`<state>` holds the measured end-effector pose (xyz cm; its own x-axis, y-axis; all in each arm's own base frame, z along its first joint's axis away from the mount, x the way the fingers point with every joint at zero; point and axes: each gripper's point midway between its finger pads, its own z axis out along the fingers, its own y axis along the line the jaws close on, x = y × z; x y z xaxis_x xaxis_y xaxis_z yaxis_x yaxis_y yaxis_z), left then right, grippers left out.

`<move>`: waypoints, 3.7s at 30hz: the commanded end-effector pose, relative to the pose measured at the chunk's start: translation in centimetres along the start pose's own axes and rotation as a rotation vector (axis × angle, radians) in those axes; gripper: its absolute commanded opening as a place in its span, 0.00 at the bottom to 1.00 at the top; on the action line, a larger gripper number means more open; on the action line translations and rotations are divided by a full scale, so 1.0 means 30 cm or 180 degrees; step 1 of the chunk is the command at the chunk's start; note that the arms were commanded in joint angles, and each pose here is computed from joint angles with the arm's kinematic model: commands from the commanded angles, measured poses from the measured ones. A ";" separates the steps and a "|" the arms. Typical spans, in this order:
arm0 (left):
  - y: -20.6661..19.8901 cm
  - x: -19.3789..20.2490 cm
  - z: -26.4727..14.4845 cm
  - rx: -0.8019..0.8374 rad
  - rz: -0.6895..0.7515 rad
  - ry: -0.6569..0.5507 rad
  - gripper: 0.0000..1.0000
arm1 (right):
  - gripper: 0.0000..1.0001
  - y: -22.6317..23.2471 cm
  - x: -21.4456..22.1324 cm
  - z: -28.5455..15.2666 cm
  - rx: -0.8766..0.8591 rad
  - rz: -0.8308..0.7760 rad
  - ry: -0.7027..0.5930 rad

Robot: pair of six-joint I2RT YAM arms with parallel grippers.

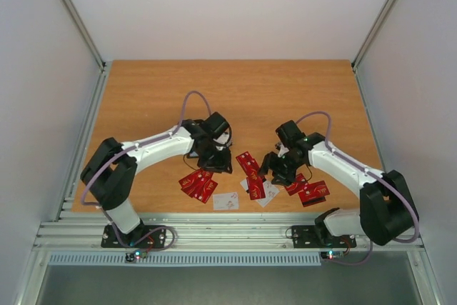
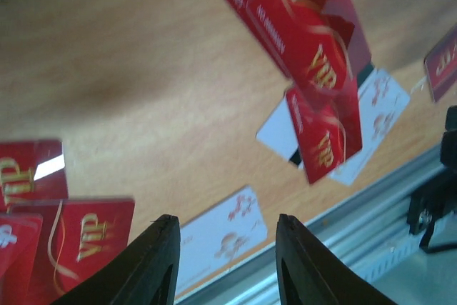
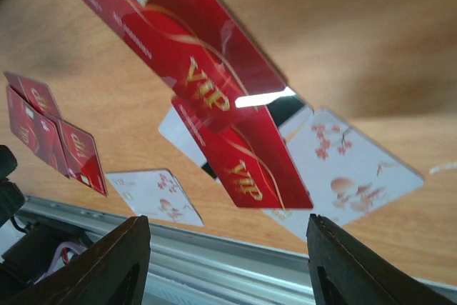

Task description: Put the credit cards into the card holder

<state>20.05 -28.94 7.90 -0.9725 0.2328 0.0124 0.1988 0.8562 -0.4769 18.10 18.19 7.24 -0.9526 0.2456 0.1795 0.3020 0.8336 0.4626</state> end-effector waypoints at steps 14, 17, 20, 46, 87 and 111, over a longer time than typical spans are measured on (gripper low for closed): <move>-0.103 -0.239 0.144 0.0150 -0.0411 -0.0465 0.45 | 0.56 0.035 -0.239 0.081 0.0041 -0.0528 0.0096; -0.105 -0.230 0.191 0.0242 -0.0452 -0.0360 0.46 | 0.56 0.013 -0.241 0.106 0.0039 -0.0531 0.0157; -0.113 -0.230 0.237 0.0375 -0.0520 -0.0285 0.46 | 0.55 0.007 -0.231 0.131 -0.0006 -0.0625 0.0265; -0.135 -0.208 0.360 0.0719 -0.0598 -0.0025 0.39 | 0.53 0.190 -0.157 0.112 -0.1497 -0.0421 0.0659; -0.150 -0.174 0.306 0.0640 -0.0396 0.0081 0.38 | 0.47 0.184 -0.113 0.189 -0.1112 -0.0582 0.0613; -0.003 -0.021 0.051 -0.0127 0.0044 -0.0304 0.38 | 0.47 0.136 0.080 0.036 -0.0705 -0.0742 0.0346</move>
<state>20.48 -33.25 4.32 -0.9879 0.1467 0.0509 0.0946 0.8287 -0.5516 18.68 24.15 8.97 -0.9921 -0.0034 0.1255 0.0887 0.6886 0.7197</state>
